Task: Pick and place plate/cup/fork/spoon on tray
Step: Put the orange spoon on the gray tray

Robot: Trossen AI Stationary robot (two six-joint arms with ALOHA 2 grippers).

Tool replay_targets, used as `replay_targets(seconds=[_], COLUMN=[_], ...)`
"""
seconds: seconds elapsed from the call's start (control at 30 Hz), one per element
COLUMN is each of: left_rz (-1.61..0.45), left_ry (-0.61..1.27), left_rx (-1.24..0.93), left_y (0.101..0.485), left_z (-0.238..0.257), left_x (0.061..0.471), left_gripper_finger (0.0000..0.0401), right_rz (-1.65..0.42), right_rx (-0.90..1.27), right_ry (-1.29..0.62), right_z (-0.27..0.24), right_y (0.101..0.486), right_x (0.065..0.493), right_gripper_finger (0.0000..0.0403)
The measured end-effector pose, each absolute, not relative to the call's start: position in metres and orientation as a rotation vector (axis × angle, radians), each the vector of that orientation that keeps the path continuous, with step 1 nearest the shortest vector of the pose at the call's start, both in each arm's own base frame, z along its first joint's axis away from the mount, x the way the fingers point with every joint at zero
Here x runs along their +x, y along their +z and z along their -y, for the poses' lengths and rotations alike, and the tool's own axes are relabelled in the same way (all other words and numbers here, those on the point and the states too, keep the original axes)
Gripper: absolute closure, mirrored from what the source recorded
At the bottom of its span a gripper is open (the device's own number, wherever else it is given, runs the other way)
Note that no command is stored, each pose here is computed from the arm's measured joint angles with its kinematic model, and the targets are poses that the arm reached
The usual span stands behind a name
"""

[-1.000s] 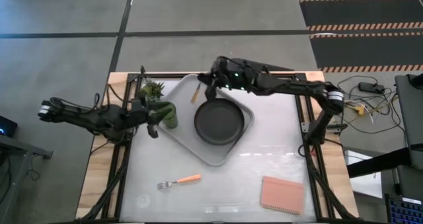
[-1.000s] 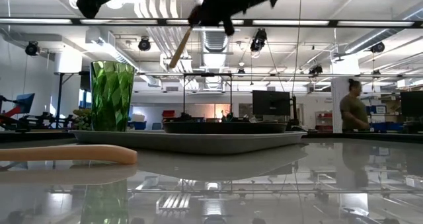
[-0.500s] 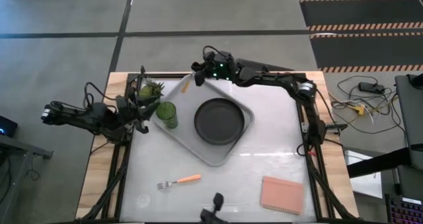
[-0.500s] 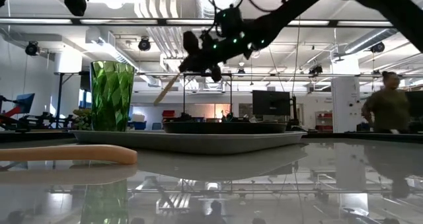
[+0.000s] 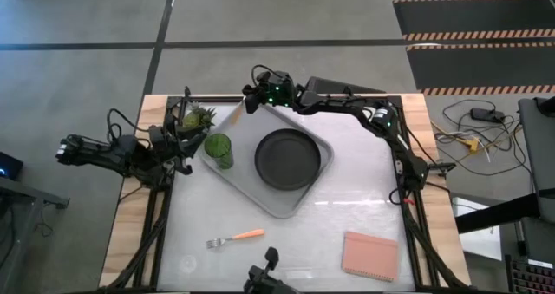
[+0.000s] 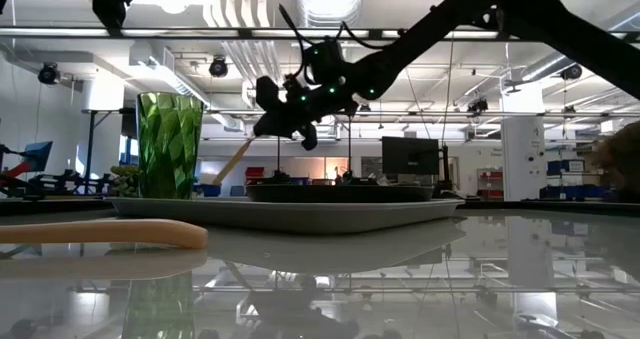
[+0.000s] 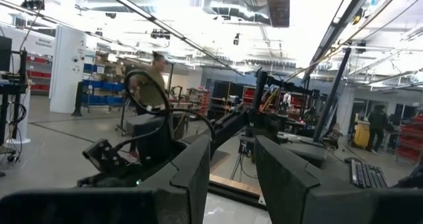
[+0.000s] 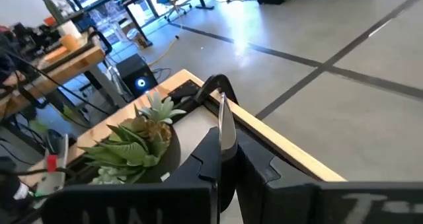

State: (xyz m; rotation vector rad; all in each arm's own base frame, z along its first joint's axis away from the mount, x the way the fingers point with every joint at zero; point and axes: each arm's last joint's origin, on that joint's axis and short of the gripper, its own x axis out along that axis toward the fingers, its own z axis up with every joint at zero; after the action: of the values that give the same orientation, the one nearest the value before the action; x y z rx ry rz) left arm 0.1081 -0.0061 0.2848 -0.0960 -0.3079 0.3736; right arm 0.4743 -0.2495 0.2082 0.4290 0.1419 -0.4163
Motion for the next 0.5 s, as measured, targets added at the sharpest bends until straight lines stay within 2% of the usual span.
replay_targets(seconds=[0.5], left_rz=[0.311], left_ry=[0.373], left_rx=[-0.097], left_y=[0.285], left_z=[0.006], left_x=[0.107], left_gripper_finger=[0.0298], right_rz=[-0.226], right_rx=[0.591], right_ry=[-0.453], right_z=[0.249], right_y=[0.169], right_x=[0.479], right_gripper_finger=[0.0390])
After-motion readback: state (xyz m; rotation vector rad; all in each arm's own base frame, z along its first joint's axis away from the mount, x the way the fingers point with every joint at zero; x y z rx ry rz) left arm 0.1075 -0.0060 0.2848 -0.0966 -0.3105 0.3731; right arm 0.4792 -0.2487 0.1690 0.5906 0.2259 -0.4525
